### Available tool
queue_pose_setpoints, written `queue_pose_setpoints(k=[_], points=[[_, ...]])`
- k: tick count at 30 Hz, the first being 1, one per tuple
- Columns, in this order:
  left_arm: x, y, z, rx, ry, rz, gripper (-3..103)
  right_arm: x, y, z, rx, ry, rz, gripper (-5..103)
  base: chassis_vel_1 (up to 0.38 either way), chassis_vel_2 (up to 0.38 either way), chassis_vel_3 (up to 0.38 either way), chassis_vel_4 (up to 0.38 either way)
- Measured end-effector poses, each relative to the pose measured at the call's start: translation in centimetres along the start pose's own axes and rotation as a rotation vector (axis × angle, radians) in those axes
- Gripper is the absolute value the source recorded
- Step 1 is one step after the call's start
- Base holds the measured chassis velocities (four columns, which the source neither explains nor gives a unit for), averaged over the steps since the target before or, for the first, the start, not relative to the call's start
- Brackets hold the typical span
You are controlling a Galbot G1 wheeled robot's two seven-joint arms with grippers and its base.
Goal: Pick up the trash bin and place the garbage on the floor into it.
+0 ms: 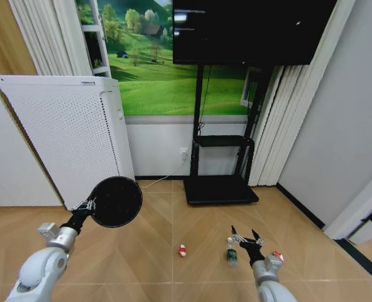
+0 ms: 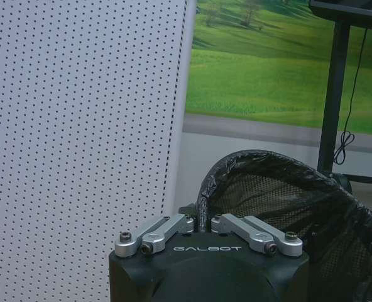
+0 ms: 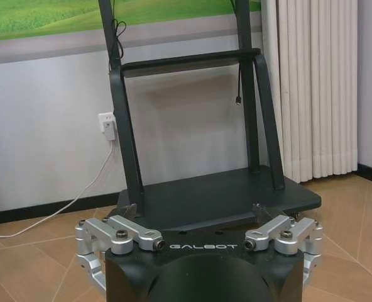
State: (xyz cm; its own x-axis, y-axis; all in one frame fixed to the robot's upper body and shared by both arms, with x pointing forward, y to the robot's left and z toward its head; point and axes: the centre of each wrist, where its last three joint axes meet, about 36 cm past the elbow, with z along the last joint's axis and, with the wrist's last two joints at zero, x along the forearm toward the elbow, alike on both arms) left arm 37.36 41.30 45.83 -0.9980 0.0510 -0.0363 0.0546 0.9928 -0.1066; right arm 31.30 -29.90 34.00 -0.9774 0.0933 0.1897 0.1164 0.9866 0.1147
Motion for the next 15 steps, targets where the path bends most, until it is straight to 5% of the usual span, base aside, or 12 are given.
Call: queue_pose_setpoints(k=[15], points=[[-0.42,-1.02,0.37,-0.018,0.015,0.006,6,0.06,-0.01,0.17,0.047,0.013,-0.032,100,-0.099,0.114,0.105,-0.11]])
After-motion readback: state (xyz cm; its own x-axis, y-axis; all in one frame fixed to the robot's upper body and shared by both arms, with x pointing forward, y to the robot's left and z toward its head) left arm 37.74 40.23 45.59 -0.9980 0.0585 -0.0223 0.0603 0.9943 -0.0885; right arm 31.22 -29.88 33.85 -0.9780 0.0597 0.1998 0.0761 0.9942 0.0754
